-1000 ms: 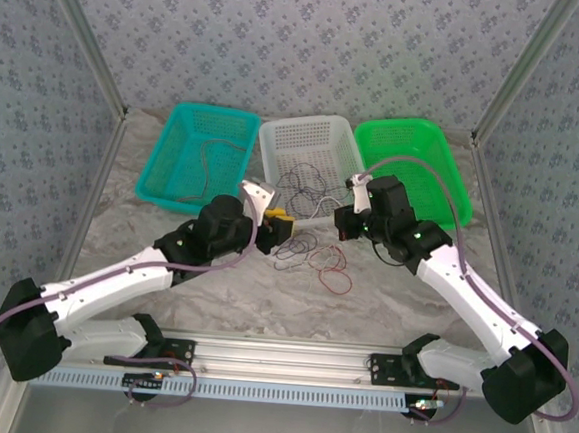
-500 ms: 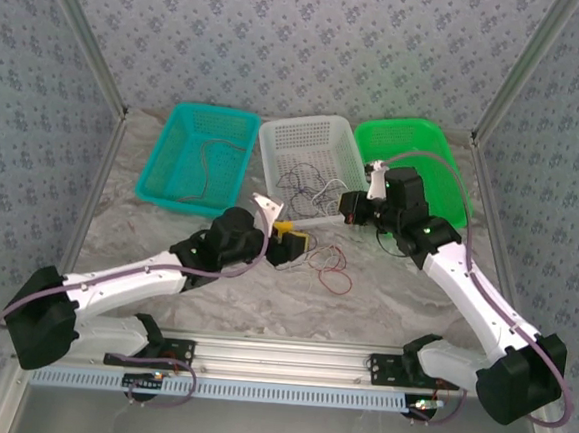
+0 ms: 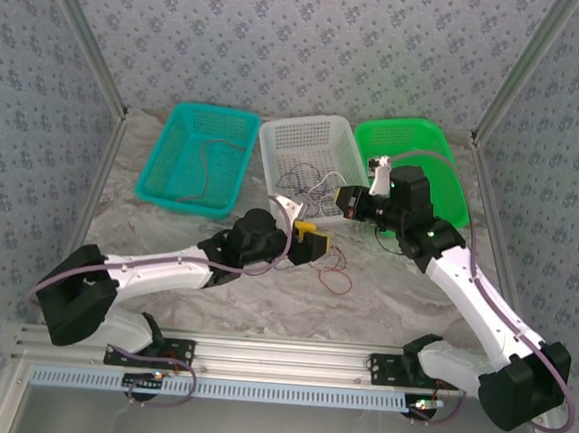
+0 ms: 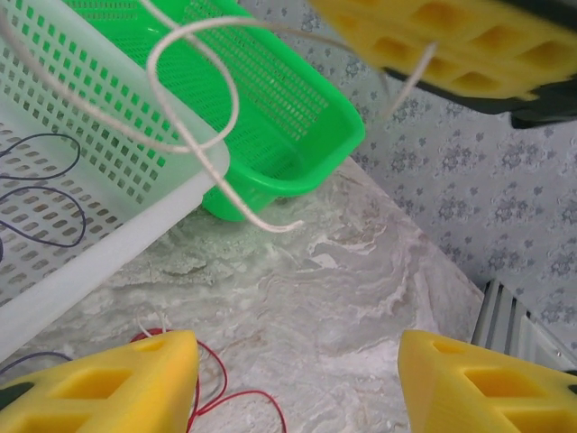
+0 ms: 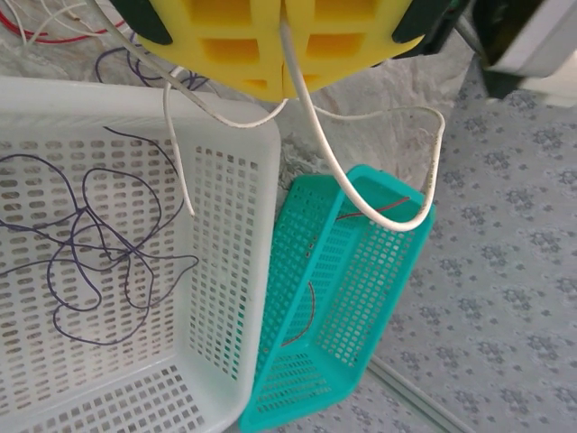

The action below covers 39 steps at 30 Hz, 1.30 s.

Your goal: Untangle the cables

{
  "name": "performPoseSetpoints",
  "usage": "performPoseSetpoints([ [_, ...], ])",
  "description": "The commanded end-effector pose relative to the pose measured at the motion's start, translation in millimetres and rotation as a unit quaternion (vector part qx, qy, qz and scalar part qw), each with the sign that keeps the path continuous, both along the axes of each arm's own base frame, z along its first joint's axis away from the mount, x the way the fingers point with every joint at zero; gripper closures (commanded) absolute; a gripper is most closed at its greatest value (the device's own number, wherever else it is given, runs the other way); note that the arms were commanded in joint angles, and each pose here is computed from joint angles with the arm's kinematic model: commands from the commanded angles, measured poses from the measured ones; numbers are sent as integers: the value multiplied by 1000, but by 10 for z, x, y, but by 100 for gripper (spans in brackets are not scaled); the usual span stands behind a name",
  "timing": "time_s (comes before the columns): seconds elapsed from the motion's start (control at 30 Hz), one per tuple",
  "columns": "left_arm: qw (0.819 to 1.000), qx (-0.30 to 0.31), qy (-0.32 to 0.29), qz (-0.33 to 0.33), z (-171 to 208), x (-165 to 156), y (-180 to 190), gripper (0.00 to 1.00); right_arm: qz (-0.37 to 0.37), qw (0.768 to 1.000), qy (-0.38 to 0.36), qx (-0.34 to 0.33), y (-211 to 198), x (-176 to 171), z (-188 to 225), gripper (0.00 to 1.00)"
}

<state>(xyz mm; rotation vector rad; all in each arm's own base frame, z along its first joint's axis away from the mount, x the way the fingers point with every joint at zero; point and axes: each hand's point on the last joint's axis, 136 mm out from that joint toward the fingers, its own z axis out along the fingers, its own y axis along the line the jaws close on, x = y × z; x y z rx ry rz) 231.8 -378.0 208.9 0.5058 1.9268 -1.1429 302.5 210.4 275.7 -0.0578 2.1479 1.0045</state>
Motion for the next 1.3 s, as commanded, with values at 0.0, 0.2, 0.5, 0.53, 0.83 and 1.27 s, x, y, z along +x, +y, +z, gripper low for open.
performPoseSetpoints([
  [0.0, 998, -56, -14, 9, 308, 85, -108, 40, 0, 999, -19, 30, 34, -42, 216, 100],
  [0.2, 997, -70, -33, 19, 411, 173, -167, 42, 4, 999, -31, 37, 69, -106, 306, 100],
  [0.5, 994, -95, -40, 43, 464, 271, -169, 46, 5, 999, -34, 38, 82, -137, 322, 100],
  [0.53, 993, -100, -42, 43, 475, 270, -166, 46, 5, 999, -34, 37, 84, -138, 315, 100],
  [0.83, 991, -111, -40, 56, 416, 251, -59, 43, -9, 999, -34, 35, 18, -104, 339, 100],
  [1.27, 991, -113, -65, 41, 470, 270, -158, 90, -1, 998, -44, 53, 62, -123, 454, 100],
])
